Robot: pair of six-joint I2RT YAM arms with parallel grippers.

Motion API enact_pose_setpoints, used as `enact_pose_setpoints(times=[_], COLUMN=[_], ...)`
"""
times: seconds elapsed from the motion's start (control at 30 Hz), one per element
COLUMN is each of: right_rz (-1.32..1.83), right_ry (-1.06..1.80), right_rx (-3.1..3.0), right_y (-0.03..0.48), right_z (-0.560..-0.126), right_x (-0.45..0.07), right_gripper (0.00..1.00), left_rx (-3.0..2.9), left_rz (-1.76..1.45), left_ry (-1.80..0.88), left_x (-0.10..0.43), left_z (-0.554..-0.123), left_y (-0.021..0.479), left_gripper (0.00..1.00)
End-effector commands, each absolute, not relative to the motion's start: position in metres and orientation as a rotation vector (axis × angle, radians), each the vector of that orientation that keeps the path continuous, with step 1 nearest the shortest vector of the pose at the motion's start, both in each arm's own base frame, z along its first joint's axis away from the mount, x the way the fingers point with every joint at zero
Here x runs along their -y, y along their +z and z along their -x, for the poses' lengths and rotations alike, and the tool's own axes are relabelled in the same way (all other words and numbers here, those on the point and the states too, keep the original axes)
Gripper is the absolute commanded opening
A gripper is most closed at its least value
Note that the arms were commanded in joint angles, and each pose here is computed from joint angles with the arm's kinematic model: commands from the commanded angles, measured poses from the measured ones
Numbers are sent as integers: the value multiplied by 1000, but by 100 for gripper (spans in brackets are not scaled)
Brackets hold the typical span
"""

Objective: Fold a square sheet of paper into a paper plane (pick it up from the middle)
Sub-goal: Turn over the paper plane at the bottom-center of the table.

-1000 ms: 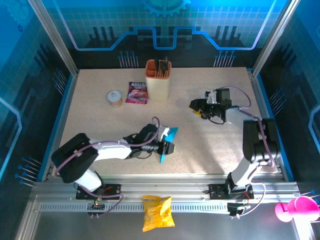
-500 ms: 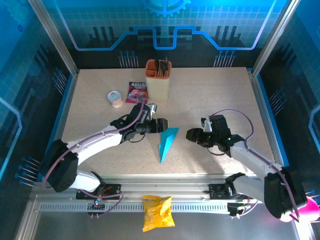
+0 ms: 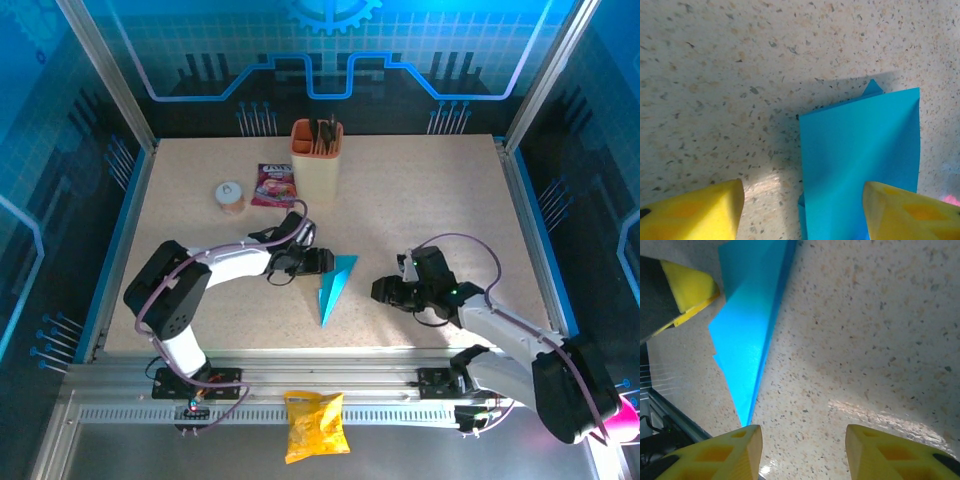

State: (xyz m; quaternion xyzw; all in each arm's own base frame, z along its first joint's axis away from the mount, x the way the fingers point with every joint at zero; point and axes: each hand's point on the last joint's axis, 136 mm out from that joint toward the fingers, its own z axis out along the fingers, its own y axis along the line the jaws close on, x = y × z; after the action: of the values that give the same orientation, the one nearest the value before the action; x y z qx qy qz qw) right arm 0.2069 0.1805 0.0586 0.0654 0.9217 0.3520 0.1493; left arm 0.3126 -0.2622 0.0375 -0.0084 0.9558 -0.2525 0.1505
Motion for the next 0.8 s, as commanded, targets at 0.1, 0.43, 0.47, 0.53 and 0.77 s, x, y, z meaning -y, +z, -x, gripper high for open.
enact_pose_setpoints(times=[0.1,0.43,0.47,0.53,0.77], right_rz=[-166,-151,-148,-150,-148], right_ry=[1028,1026,1027,1025,1023], right_rx=[-2664,-2683,-2686,-2690,-2698], right_y=[47,40,39,37,34], right_z=[-208,-213,-213,-214,-212], right_x=[-188,-192,-193,-193,-193], right_gripper=[41,37,36,36,35], left_rx=[-2721,-2678,-2683,-2683,-2681], left_rz=[-1,-78,-82,-89,-91], left_ry=[-894,-979,-974,-969,-951], left_x=[288,317,318,321,325], left_z=[-317,-305,-304,-303,-301], left_y=[43,58,57,57,56], left_gripper=[51,26,22,14,0])
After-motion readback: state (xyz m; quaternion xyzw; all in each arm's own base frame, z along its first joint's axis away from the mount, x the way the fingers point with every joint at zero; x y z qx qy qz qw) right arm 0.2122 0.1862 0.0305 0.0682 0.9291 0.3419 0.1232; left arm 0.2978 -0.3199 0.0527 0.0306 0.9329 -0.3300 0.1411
